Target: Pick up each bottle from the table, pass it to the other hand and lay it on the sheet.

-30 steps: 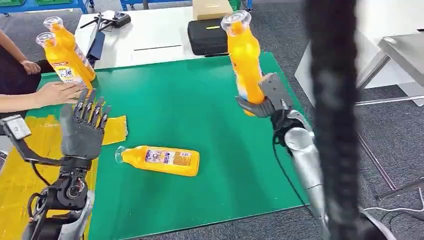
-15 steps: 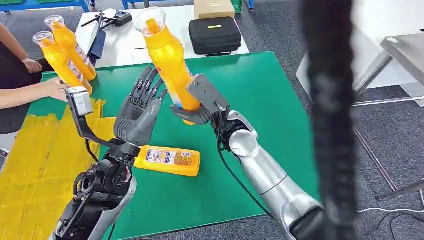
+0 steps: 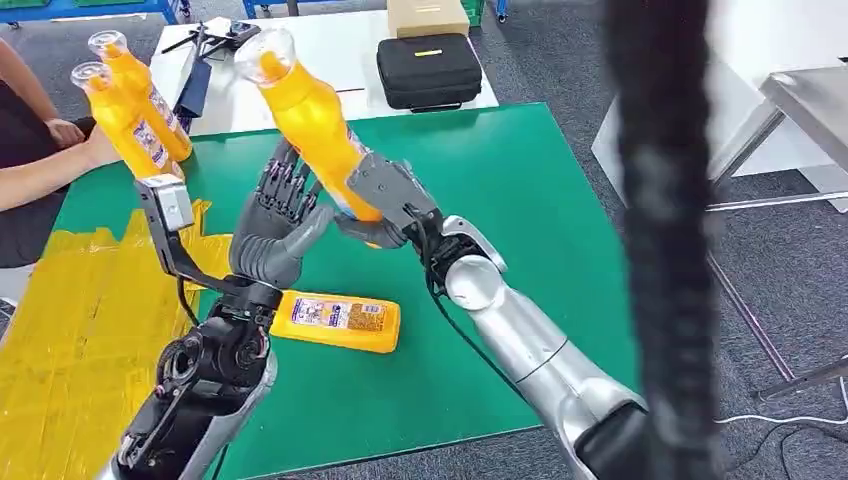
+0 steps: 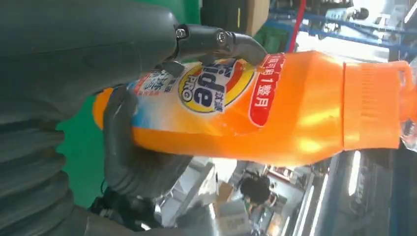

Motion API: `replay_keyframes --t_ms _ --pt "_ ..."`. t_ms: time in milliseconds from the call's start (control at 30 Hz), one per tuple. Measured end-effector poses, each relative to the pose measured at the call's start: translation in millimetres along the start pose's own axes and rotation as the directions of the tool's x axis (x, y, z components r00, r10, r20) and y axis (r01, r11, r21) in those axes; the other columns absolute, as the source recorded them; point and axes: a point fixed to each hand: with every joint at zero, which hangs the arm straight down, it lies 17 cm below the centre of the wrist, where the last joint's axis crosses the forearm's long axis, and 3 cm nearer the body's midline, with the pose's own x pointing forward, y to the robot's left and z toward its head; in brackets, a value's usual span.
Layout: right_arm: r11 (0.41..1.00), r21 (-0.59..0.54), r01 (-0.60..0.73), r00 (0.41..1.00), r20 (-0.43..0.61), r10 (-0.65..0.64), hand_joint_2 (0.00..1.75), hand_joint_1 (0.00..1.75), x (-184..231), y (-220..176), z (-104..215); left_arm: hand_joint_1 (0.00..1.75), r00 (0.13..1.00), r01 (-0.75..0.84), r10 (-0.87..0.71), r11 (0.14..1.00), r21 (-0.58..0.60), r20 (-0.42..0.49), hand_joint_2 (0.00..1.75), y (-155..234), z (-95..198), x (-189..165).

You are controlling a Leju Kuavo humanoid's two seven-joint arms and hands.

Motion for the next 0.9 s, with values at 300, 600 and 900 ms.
replay_keyframes --t_ms 300,600,900 --pt "0.998 0.057 -0.041 0.999 0.003 0.041 1.75 1.75 4 24 2 0.00 0.998 0.063 -0.065 0.995 0.081 0.023 1.75 23 -2 -2" --pt "0.993 0.094 -0.068 0.997 -0.016 0.070 1.75 1.75 -3 40 7 0.00 0.992 0.112 -0.121 0.980 0.161 0.045 1.75 45 5 -2" --pt "0.975 0.201 -0.095 0.995 0.003 0.096 1.75 1.75 -6 90 25 0.00 0.991 0.110 -0.124 0.967 0.229 0.046 1.75 66 9 1"
